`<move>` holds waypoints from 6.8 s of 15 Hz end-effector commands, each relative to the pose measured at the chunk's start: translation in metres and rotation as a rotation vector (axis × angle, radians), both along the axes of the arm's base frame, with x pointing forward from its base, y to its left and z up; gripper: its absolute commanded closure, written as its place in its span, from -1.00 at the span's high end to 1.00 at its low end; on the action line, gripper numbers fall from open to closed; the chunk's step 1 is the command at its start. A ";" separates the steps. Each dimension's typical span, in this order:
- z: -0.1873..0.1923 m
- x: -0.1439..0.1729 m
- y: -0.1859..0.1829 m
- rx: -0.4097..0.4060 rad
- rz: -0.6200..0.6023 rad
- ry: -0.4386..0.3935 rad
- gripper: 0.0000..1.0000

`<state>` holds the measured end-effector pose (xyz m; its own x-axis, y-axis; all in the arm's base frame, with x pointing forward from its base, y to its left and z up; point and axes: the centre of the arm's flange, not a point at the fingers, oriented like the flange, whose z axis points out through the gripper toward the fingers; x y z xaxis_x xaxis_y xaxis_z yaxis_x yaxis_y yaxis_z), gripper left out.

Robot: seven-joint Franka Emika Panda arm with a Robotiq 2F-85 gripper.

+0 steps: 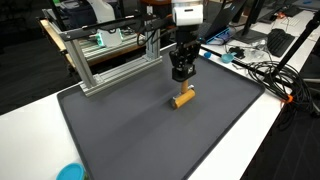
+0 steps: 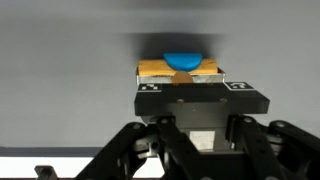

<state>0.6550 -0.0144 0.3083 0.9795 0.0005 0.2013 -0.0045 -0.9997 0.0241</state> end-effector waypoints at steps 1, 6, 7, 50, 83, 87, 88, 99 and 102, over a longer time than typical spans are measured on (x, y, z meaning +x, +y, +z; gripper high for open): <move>-0.012 -0.001 0.002 0.020 0.040 0.032 -0.56; 0.015 -0.011 0.004 0.061 0.052 -0.061 -0.56; 0.025 -0.015 0.006 0.092 0.053 -0.103 -0.56; -0.003 -0.026 -0.023 0.147 -0.017 0.071 -0.56; 0.003 -0.029 -0.027 0.021 -0.095 0.054 -0.56; -0.018 -0.019 -0.027 0.020 -0.098 0.075 -0.56; -0.021 -0.018 -0.027 0.018 -0.101 0.081 -0.56; -0.031 -0.008 -0.023 0.014 -0.171 0.006 -0.56; -0.033 -0.005 -0.023 0.015 -0.193 0.011 -0.56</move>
